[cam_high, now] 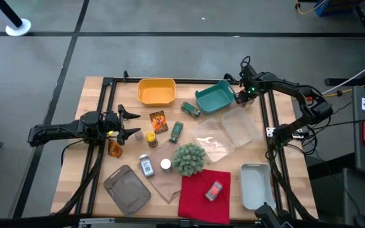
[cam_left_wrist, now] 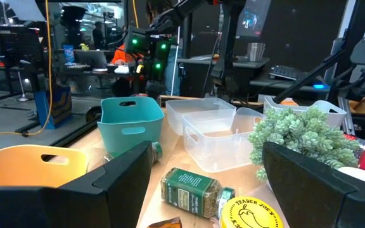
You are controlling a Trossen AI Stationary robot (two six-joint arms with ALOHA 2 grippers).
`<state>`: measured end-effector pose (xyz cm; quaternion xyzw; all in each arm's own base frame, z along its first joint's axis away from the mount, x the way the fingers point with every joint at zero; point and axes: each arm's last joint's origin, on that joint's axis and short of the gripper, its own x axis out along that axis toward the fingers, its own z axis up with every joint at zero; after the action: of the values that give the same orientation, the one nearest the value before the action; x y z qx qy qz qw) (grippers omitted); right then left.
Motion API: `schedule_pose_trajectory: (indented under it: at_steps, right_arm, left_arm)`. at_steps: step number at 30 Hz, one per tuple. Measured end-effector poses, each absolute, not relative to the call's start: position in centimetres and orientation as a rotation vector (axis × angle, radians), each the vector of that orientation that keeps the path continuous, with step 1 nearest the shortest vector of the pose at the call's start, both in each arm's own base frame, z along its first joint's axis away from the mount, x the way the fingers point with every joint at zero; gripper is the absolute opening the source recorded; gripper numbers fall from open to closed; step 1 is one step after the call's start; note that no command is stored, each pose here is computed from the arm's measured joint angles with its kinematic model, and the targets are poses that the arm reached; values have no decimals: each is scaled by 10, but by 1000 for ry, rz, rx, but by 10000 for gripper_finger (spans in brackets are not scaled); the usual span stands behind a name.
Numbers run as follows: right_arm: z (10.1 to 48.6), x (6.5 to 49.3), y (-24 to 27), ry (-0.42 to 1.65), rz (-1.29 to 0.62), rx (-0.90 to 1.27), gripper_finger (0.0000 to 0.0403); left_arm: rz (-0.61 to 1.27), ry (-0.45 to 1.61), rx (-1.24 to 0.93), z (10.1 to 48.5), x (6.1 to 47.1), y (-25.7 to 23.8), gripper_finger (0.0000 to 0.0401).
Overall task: Sort spices by type
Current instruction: Put the top red seasoning can into the left transparent bin
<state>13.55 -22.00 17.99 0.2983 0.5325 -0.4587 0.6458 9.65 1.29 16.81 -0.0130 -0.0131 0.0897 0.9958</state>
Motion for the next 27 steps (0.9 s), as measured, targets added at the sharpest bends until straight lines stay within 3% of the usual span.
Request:
schedule_pose_trajectory:
  at_steps: [4, 15, 27]
  right_arm:
    - [180, 135, -220, 1213, -1044, 679, 194]
    - [181, 135, -220, 1223, -1040, 683, 176]
    - [233, 144, -233, 1208, -1039, 670, 177]
  left_arm:
    - [180, -26, -26, 168, 96, 13, 285]
    - [180, -26, -26, 168, 96, 13, 285]
    - [180, -26, -27, 168, 96, 13, 285]
